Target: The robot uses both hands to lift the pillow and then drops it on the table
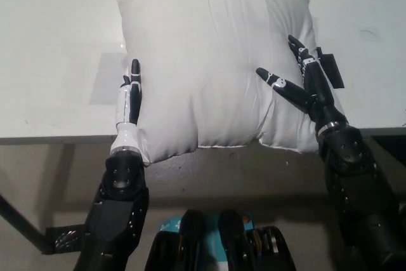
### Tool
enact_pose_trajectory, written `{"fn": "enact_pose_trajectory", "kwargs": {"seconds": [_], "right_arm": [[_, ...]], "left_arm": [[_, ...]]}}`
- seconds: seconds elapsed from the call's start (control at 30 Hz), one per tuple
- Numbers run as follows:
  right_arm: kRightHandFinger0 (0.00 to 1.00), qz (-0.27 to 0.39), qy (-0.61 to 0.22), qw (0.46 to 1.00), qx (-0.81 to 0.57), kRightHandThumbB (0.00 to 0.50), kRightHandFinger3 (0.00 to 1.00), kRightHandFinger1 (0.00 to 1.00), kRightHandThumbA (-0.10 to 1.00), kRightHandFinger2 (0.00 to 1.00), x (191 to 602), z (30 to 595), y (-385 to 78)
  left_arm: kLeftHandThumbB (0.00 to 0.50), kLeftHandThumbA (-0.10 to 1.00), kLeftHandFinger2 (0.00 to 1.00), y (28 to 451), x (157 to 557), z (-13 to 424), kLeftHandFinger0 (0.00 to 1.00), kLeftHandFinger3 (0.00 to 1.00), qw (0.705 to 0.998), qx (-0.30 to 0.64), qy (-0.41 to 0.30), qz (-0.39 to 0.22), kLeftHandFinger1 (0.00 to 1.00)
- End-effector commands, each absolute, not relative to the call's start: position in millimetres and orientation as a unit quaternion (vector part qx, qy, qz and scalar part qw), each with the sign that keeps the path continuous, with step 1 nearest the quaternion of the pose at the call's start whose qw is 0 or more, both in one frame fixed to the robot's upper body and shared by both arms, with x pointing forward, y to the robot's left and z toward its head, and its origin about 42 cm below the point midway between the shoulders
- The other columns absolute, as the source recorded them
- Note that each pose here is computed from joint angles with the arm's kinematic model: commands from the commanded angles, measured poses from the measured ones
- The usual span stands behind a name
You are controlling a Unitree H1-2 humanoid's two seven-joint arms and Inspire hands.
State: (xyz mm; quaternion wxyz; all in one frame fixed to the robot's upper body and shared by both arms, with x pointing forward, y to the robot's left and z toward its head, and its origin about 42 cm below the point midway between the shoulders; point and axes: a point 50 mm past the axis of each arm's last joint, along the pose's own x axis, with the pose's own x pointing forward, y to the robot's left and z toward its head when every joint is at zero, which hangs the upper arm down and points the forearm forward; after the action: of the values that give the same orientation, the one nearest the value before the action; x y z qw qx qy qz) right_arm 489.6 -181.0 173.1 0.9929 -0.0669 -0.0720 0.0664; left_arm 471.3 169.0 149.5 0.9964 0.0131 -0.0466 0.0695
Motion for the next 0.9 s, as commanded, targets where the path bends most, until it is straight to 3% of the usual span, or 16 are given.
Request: {"fn": "enact_pose_trajectory", "kwargs": {"seconds": [0.0,0.07,0.1,0.13,0.27,0.3,0.33,0.4,0.43,0.5,0.53,0.6,0.7,0.87], "right_arm": [[1.0,0.074,-0.065,0.993,-0.069,0.34,1.0,1.0,1.0,1.0,471,163,-193],[1.0,0.073,-0.072,0.992,-0.074,0.346,1.0,1.0,1.0,1.0,467,167,-196],[1.0,0.063,-0.106,0.989,-0.084,0.29,1.0,1.0,1.0,1.0,451,185,-219],[1.0,0.058,-0.117,0.988,-0.083,0.289,1.0,1.0,1.0,1.0,447,191,-225],[1.0,0.033,-0.17,0.978,-0.117,0.273,1.0,1.0,1.0,1.0,418,220,-256],[1.0,0.031,-0.195,0.972,-0.125,0.24,1.0,1.0,1.0,1.0,408,227,-266],[1.0,0.028,-0.204,0.97,-0.132,0.238,1.0,1.0,1.0,1.0,402,230,-273],[1.0,0.022,-0.219,0.964,-0.149,0.26,1.0,1.0,1.0,1.0,388,236,-284],[1.0,0.015,-0.241,0.959,-0.151,0.295,1.0,1.0,1.0,1.0,367,244,-296],[1.0,0.008,-0.251,0.954,-0.161,0.315,1.0,1.0,1.0,1.0,350,246,-305],[1.0,-0.005,-0.258,0.95,-0.177,0.342,1.0,1.0,1.0,1.0,318,244,-318],[1.0,-0.008,-0.258,0.948,-0.186,0.332,1.0,1.0,1.0,1.0,297,240,-328],[1.0,-0.008,-0.25,0.951,-0.184,0.27,1.0,1.0,1.0,1.0,266,221,-343],[1.0,-0.026,-0.203,0.966,-0.158,0.296,1.0,1.0,1.0,1.0,223,179,-357]], "left_arm": [[0.195,1.0,1.0,153,463,159,1.0,1.0,0.998,-0.009,-0.057,0.017,1.0],[0.197,1.0,1.0,156,461,161,1.0,1.0,0.998,-0.003,-0.061,0.016,1.0],[0.186,1.0,1.0,170,451,168,1.0,1.0,0.996,0.01,-0.086,0.016,1.0],[0.168,1.0,1.0,174,449,171,1.0,1.0,0.995,0.014,-0.097,0.013,1.0],[0.191,1.0,1.0,192,424,188,1.0,1.0,0.99,0.039,-0.136,0.009,1.0],[0.198,1.0,1.0,196,417,192,1.0,1.0,0.988,0.047,-0.145,0.004,1.0],[0.217,1.0,1.0,199,413,195,1.0,1.0,0.987,0.051,-0.152,0.005,1.0],[0.207,1.0,1.0,204,404,201,1.0,1.0,0.985,0.05,-0.167,0.007,1.0],[0.234,1.0,1.0,211,392,207,1.0,1.0,0.981,0.057,-0.184,0.007,1.0],[0.239,1.0,1.0,216,381,211,1.0,1.0,0.977,0.066,-0.201,0.01,1.0],[0.253,1.0,1.0,228,359,212,1.0,1.0,0.973,0.073,-0.22,0.013,1.0],[0.236,1.0,1.0,233,343,208,1.0,1.0,0.971,0.075,-0.227,0.021,1.0],[0.208,1.0,1.0,242,315,199,1.0,1.0,0.969,0.084,-0.23,0.038,1.0],[0.171,1.0,1.0,250,279,167,1.0,1.0,0.973,0.082,-0.205,0.059,1.0]]}}
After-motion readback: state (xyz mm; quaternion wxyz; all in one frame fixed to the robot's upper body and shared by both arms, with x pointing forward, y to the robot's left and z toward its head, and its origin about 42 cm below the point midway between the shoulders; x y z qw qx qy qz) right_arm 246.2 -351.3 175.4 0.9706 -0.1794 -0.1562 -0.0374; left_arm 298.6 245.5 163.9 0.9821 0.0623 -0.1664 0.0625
